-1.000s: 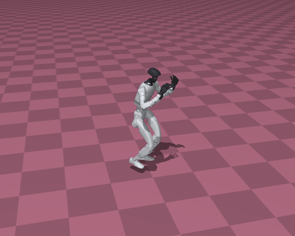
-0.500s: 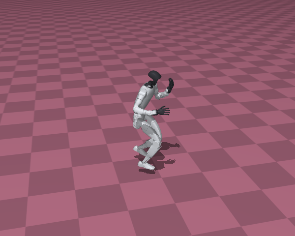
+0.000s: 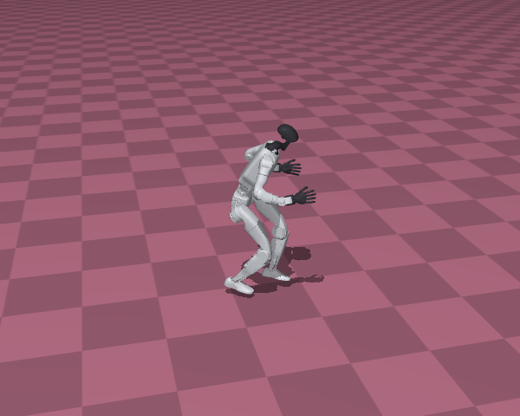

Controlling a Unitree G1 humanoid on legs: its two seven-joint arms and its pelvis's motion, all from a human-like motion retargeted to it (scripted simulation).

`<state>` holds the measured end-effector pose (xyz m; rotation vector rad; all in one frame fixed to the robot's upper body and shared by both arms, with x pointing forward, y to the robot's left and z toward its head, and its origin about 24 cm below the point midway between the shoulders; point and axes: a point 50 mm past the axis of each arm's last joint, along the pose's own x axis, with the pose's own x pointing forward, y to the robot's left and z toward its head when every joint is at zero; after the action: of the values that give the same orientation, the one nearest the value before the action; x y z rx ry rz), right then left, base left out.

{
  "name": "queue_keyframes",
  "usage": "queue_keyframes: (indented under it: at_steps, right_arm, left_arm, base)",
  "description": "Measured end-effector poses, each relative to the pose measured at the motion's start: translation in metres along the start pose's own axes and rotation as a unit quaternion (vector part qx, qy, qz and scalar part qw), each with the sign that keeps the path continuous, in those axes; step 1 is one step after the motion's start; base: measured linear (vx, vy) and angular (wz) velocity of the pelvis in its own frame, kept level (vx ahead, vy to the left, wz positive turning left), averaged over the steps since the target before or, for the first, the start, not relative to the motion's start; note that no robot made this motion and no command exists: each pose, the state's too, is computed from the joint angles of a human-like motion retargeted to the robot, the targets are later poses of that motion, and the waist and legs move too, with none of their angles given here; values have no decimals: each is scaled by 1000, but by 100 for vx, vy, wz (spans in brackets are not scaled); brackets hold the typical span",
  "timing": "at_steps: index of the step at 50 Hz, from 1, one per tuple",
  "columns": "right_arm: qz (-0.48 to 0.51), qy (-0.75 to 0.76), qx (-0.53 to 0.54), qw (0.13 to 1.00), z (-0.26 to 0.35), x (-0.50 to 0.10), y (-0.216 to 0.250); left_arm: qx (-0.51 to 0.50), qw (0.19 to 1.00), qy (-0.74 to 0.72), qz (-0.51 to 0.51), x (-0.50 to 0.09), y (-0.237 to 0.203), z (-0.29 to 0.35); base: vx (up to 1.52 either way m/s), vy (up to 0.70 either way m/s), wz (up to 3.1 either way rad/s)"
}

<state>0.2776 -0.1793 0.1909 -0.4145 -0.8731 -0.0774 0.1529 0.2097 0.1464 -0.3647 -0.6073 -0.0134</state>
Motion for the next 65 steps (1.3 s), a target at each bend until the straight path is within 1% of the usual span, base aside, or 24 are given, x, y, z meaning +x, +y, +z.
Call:
queue_keyframes:
  at_steps: [3, 5, 7, 11, 15, 18, 21, 24, 26, 29, 31, 34, 37, 40, 44, 47, 50, 54, 60, 62, 65]
  right_arm:
    - [-50, 42, -53, 996, -18, -4, -22]
    - [-65, 93, -76, 991, -34, -20, -33]
    - [-56, 161, -68, 983, -47, -48, -39]
    - [-4, 318, -9, 948, -58, -131, -34]
    - [18, 431, 22, 902, -52, -196, -27]
    - [20, 476, 25, 879, -48, -220, -27]
    - [24, 490, 31, 871, -44, -229, -22]
    - [25, 472, 27, 881, -42, -221, -19]
    - [23, 441, 8, 897, -43, -206, -19]
    - [12, 382, -26, 924, -42, -176, -23]
    - [-3, 342, -38, 939, -38, -156, -29]
    - [-26, 296, -50, 953, -33, -133, -39]
    - [-43, 270, -56, 960, -31, -119, -49]
    - [-60, 258, -67, 962, -29, -112, -59]
    - [-87, 274, -64, 956, -35, -116, -66]
    - [-101, 288, -45, 951, -39, -122, -65]
    - [-120, 278, -14, 953, -36, -119, -63]
    - [-150, 230, 26, 961, -26, -99, -63]
    - [-178, 175, 40, 968, -19, -74, -58]
    - [-167, 189, 44, 967, -25, -76, -50]
    - [-126, 226, 52, 965, -35, -88, -34]
  left_arm:
    - [-10, 999, 29, 13, -11, 2, -4]
    - [-6, 1000, -4, -12, -1, -4, 3]
    - [-2, 996, -80, -42, 24, -13, 18]
    - [-22, 966, -247, -80, 62, -35, 57]
    - [-48, 936, -338, -82, 80, -49, 82]
    - [-31, 924, -377, -58, 89, -51, 92]
    - [9, 915, -402, -19, 92, -49, 96]
    - [76, 918, -387, 34, 92, -40, 87]
    - [138, 929, -333, 78, 87, -26, 68]
    - [226, 950, -171, 129, 60, 6, 19]
    - [271, 952, -42, 140, 30, 27, -13]
    - [309, 935, 117, 129, -17, 50, -45]
    - [321, 917, 206, 118, -48, 62, -54]
    - [337, 911, 204, 120, -52, 67, -44]
    - [351, 921, 75, 153, -19, 65, -13]
    - [321, 929, -35, 180, 4, 55, 12]
    - [279, 935, -101, 197, 15, 46, 26]
    - [237, 945, -87, 208, 13, 42, 17]
    - [221, 956, 7, 194, 6, 37, -27]
    - [221, 959, 19, 178, 10, 31, -38]
    - [224, 963, 6, 148, 23, 18, -44]
  base:
    - [-66, -7, 117]
    - [-70, -5, 107]
    - [-71, -5, 66]
    - [-70, -8, 84]
    - [-67, -20, 86]
    - [-66, -13, 125]
    - [-69, 0, 130]
    - [-66, -4, 93]
    - [-57, -7, 88]
    - [-43, -11, 102]
    - [-29, -13, 118]
    - [-21, -10, 114]
    - [-18, -6, 80]
    - [-21, -5, 68]
    - [-20, -2, 59]
    - [-17, 2, 34]
    - [-14, 6, 21]
    - [-12, 11, 12]
    - [-17, 15, 34]
    - [-18, 16, 58]
    - [-15, 15, 72]
